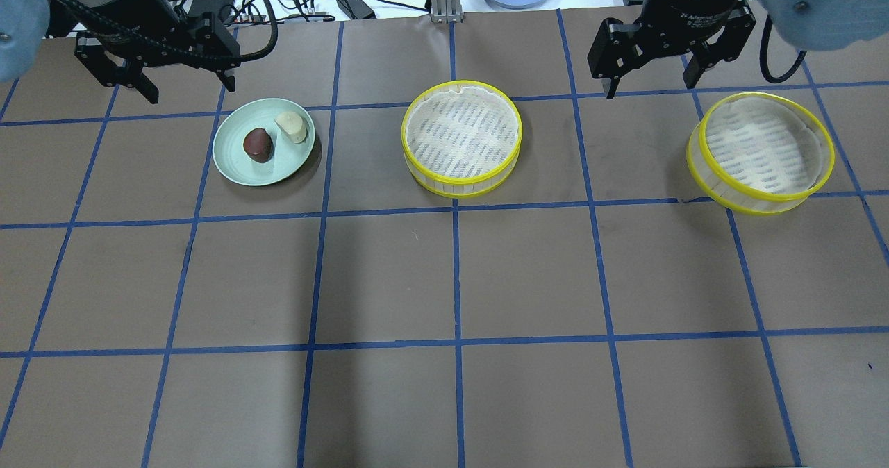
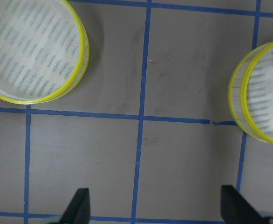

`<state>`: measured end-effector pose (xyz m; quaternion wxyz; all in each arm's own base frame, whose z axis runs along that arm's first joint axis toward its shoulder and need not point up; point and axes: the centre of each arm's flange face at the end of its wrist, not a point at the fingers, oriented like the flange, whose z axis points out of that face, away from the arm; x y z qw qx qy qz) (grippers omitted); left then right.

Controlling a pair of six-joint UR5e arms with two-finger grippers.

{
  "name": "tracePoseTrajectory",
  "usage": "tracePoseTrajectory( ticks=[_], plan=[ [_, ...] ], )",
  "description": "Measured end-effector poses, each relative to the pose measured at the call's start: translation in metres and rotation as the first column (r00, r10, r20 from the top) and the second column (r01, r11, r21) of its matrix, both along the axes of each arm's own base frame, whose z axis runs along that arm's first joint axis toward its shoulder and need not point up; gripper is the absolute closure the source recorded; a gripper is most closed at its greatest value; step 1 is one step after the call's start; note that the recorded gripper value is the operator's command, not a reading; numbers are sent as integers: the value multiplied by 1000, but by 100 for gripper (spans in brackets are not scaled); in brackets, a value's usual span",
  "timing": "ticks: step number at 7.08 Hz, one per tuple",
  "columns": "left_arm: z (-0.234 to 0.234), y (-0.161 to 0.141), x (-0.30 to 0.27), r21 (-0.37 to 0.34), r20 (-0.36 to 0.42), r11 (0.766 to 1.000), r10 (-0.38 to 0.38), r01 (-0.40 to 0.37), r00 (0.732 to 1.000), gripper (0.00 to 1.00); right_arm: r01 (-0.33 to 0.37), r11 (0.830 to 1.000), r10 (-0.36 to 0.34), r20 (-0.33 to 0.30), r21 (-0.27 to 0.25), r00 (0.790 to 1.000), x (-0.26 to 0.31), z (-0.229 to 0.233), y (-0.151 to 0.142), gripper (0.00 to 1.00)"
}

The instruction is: Stack buns with steamer

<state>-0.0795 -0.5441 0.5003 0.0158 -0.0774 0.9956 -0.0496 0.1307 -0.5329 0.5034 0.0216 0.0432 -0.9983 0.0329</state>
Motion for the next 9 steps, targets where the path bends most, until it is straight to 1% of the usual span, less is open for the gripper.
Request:
tracePoseTrajectory(
  ticks=[1,2,3,4,5,6,7,8,9],
  plan=[
    [0,-1,1,-2,0,1000,1,-1,1000,0,-15,1000,15,-8,1,1000,-30,-8,-15,0],
    [-1,-2,3,-2,0,1000,2,-2,1000,0,-24,1000,24,-13,16,1000,-86,-19,-33,0],
    [-9,-8,6,2,0,1000,1,-1,1000,0,-54,998,54,-30,24,998,-150,-29,-46,0],
    [-28,-23,9,-13,-7,1000,-3,3,1000,0,-83,996,85,-61,21,995,-217,-42,-57,0],
    [-55,-40,10,-55,-20,998,-8,7,1000,0,-114,993,115,-88,17,990,-277,-66,-68,0],
    [-83,-56,11,-95,-25,995,-23,20,999,0,-136,991,137,-93,18,986,-330,-98,-77,0],
    [-107,-71,12,-120,-20,992,-52,50,998,0,-137,990,138,-75,25,988,-365,-127,-81,0],
    [-132,-86,13,-135,-12,988,-84,81,996,0,-131,991,133,-48,41,990,-384,-154,-85,0],
    [-157,-99,14,-143,-15,985,-101,98,995,0,-120,991,122,-29,54,992,-399,-184,-90,0]
  ],
)
